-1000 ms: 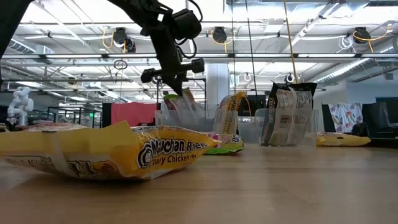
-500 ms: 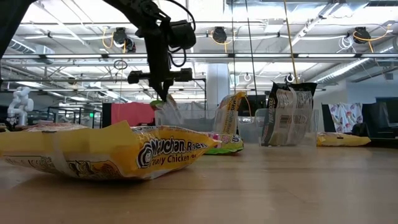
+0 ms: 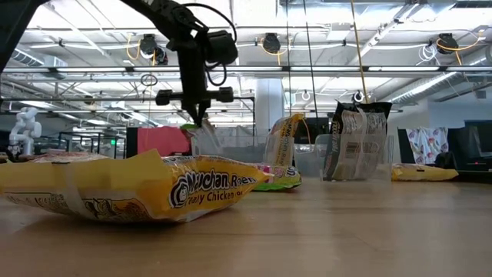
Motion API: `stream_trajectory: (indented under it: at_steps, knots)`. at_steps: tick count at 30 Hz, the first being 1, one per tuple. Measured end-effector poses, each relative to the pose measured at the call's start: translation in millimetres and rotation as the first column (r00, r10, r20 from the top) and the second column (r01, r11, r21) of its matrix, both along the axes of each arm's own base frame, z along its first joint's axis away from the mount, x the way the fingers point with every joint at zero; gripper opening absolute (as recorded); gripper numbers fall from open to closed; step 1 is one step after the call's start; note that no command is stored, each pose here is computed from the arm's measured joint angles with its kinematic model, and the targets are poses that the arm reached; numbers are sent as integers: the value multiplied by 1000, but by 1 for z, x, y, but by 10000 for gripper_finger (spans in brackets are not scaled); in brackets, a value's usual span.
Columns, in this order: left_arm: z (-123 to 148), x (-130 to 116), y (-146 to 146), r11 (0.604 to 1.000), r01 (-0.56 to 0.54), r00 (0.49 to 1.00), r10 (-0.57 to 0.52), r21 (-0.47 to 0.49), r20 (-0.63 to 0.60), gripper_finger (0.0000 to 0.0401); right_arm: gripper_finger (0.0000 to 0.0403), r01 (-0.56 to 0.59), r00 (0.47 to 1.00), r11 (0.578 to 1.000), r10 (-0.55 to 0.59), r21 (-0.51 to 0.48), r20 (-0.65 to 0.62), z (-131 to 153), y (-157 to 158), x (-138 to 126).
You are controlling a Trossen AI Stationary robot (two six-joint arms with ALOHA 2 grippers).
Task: Sort Maruchan noodles
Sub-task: Put the green noodle pack into the black bin
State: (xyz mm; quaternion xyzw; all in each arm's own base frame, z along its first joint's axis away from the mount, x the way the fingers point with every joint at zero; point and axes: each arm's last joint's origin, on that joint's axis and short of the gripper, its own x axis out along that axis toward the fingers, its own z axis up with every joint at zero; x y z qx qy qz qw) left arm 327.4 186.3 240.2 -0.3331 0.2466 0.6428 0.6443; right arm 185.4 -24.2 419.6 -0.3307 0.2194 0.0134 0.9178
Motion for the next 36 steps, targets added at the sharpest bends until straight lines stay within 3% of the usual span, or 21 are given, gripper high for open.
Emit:
stream_trajectory:
  at_steps: [13,21,30,36]
  knots:
    - [2,4,4,999,44,998,-45,11,39,3,0,0,1000,1000,0,0,0,0,0,0]
    - [2,2,8,1000,5,998,-6,11,68,6,0,0,1000,1000,0,0,-1,0,0,0]
    - [5,7,10,996,70,996,-73,48,56,8,0,0,1000,1000,0,0,-2,0,0,0]
    - [4,4,15,997,74,994,-75,19,74,35,0,-2,999,1000,2,6,-36,-3,0,-2]
